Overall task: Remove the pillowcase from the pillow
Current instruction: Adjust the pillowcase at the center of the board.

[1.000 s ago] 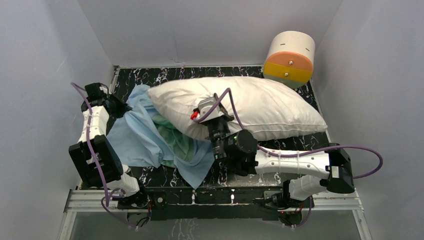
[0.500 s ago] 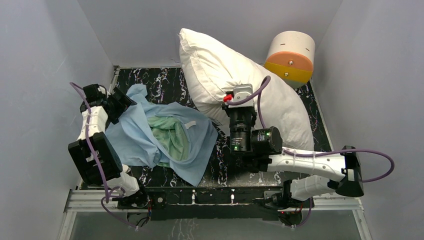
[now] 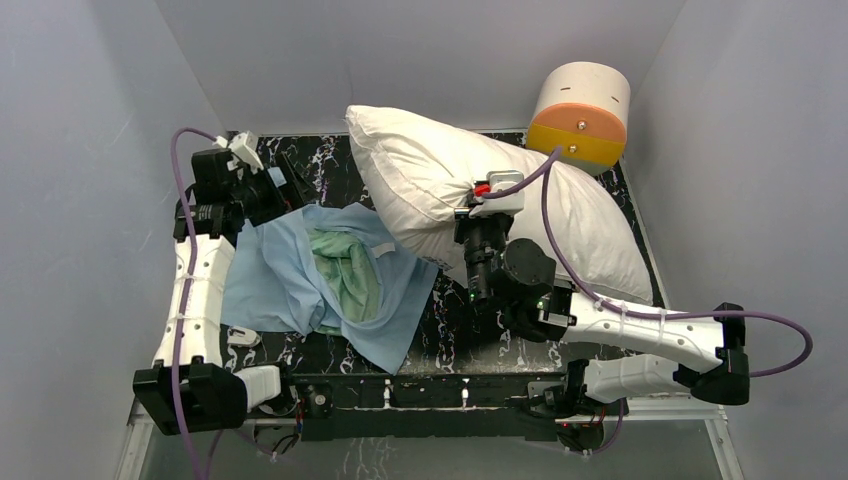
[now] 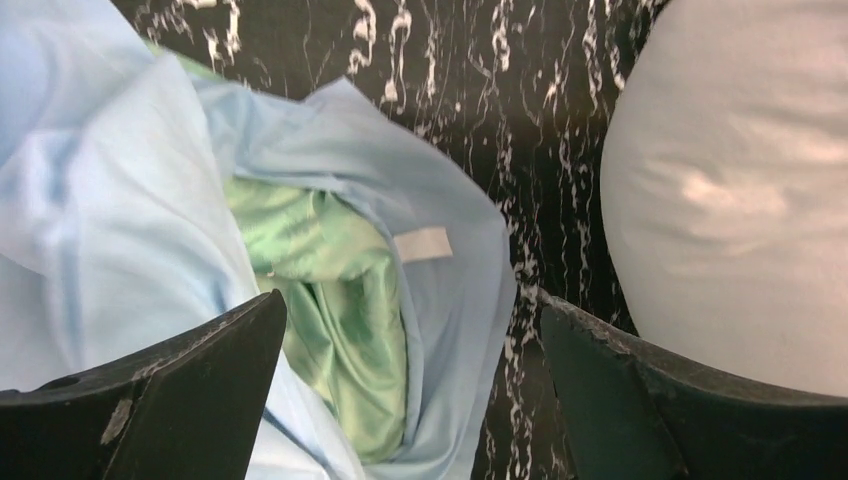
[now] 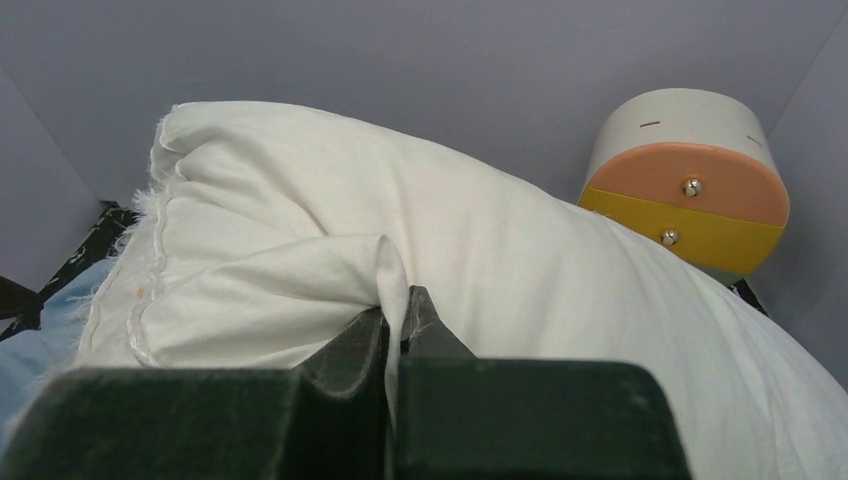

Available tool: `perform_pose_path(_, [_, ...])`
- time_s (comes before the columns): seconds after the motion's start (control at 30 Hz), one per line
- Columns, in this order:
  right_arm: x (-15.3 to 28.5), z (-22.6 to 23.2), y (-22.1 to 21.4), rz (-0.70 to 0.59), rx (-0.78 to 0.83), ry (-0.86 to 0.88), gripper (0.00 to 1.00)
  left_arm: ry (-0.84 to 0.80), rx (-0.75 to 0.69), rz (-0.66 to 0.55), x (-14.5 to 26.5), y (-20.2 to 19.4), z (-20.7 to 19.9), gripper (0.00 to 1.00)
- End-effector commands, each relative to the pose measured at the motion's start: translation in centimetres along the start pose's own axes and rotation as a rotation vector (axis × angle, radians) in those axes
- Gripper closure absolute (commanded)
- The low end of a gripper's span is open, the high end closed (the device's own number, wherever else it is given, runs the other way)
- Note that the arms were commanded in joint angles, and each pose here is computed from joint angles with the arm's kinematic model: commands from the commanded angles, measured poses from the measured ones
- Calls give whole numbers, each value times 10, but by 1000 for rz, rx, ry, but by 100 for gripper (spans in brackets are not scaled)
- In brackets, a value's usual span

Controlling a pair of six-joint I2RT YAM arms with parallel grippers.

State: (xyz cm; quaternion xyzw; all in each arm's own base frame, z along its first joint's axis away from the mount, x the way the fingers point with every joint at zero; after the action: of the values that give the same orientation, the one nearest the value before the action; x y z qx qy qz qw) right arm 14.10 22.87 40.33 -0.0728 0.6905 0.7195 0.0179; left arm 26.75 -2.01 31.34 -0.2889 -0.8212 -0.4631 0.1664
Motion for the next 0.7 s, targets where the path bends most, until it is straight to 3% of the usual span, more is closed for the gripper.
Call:
perform_pose_path(0.0, [-5, -14, 17, 12, -157, -116, 100, -4, -5, 182, 3, -37, 1, 2])
perform_pose_path(0.2, [-5, -20, 16, 13, -185, -141, 100, -206, -47, 401, -2, -72, -30, 2])
perform_pose_path(0.67, [-7, -26, 6, 33, -203, -160, 100, -39, -93, 651, -64, -193, -39, 2])
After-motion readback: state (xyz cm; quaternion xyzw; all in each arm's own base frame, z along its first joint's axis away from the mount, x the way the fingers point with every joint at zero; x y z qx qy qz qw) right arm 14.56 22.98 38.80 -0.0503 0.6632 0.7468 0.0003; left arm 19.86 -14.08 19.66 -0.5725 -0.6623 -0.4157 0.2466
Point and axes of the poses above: each gripper's point midway between its finger pads, its own x axis back along the fingers, its own z axis along the line the jaws close on, y = z × x, the point moved 9 cm from there along x, back along the fingers, and after that the axes turned 1 degree about x, right-handed, at the moved point
